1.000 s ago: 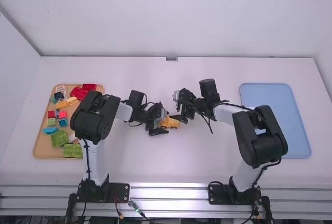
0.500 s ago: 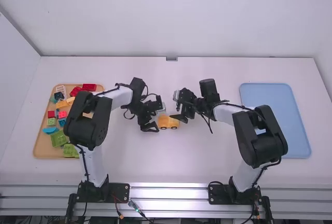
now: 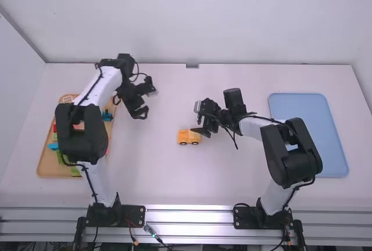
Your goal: Assemble lego blocks to make yellow taxi
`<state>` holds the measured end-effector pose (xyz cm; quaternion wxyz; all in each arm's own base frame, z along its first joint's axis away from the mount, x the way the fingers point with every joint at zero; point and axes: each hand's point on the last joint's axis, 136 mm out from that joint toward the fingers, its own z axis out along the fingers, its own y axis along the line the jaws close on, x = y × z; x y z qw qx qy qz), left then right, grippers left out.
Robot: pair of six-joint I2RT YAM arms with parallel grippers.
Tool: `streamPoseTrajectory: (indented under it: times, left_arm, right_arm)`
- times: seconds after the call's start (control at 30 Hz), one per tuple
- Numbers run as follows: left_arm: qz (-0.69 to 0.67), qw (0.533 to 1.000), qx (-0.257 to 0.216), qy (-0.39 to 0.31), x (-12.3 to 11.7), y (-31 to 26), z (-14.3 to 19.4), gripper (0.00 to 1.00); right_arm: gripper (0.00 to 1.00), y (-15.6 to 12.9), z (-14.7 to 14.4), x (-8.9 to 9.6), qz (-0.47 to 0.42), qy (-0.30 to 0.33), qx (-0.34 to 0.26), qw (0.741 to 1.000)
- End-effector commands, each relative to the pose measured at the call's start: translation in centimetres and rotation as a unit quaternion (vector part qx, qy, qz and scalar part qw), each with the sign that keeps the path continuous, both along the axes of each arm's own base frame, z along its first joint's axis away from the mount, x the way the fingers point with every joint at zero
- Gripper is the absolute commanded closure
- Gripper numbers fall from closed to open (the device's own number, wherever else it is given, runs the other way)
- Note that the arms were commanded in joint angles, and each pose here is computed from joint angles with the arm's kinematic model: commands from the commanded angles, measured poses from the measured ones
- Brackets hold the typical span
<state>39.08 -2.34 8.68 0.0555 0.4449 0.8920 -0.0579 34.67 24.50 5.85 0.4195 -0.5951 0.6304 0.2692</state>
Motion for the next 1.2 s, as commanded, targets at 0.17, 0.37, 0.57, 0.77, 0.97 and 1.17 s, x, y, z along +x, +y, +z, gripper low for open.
streamPoseTrajectory:
  times: [0.17,0.37,0.57,0.77,0.97,1.17]
  left_arm:
    - [0.321,0.924,0.176,-0.115,2.6,18.8,4.2,0.01]
    - [0.367,0.903,0.136,-0.177,2.7,26.2,5.2,0.01]
    - [0.334,0.923,0.074,-0.178,1.4,27.5,5.7,0.01]
    - [0.289,0.94,0.084,-0.163,1.2,27.8,6.4,0.01]
    - [0.255,0.955,0.101,-0.111,0.5,28.1,5.4,0.01]
    - [0.224,0.968,0.106,-0.036,-0.5,28.4,1.6,0.01]
  right_arm:
    - [0.01,0.2,1.0,0.7,-0.002,-0.022,0.008,1.0]
    - [0.01,0.2,1.2,0.9,-0.002,-0.029,0.01,1.0]
    - [0.01,0.3,1.2,0.9,-0.002,-0.029,0.01,1.0]
    - [0.01,0.5,2.0,1.6,-0.029,-0.006,0.032,0.999]
    - [0.01,0.7,2.5,1.9,-0.039,-0.002,0.045,0.998]
    - [0.01,0.7,2.6,2.0,-0.044,0.005,0.049,0.998]
